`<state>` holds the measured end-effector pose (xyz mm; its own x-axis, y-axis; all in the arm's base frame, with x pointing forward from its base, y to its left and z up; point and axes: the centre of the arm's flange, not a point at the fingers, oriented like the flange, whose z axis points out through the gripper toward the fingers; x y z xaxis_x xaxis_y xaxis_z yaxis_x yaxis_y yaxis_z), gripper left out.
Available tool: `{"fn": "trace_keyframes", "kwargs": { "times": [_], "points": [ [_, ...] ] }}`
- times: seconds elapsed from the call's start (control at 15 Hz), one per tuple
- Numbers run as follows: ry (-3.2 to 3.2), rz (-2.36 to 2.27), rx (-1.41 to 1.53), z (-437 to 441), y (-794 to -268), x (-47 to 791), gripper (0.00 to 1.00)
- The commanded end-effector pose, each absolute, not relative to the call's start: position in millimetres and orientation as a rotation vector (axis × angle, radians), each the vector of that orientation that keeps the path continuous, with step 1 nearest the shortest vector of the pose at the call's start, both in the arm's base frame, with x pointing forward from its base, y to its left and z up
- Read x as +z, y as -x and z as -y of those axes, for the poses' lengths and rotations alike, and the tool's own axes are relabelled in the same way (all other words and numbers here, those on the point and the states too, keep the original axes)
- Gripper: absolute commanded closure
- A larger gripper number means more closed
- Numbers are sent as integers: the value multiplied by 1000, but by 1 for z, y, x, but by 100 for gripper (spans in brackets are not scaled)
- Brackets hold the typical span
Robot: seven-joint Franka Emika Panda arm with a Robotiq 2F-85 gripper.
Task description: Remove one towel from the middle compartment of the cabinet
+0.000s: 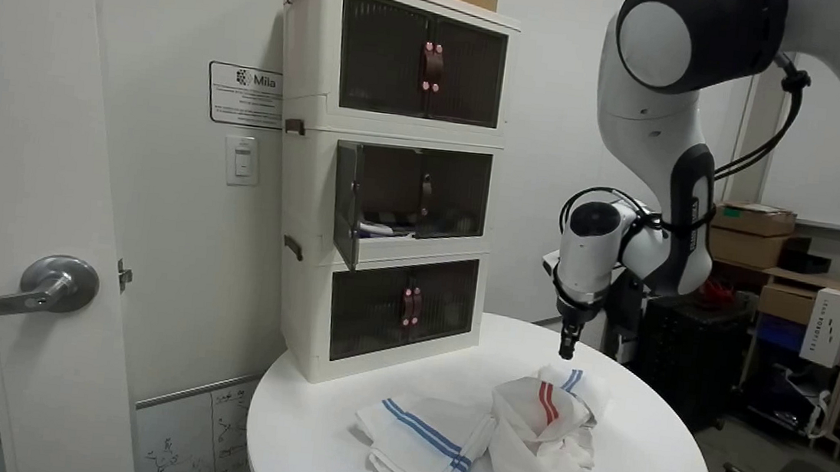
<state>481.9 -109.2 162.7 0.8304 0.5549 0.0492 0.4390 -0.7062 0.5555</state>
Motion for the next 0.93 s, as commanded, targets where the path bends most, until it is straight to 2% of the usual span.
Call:
{"fn": "trace_keyframes", "kwargs": {
  "times": [0.0,0.87],
  "points": [
    [-2615,-716,376,83,-500,210,0],
    [-3058,-28,598,-18,-469,256,0]
  ]
}}
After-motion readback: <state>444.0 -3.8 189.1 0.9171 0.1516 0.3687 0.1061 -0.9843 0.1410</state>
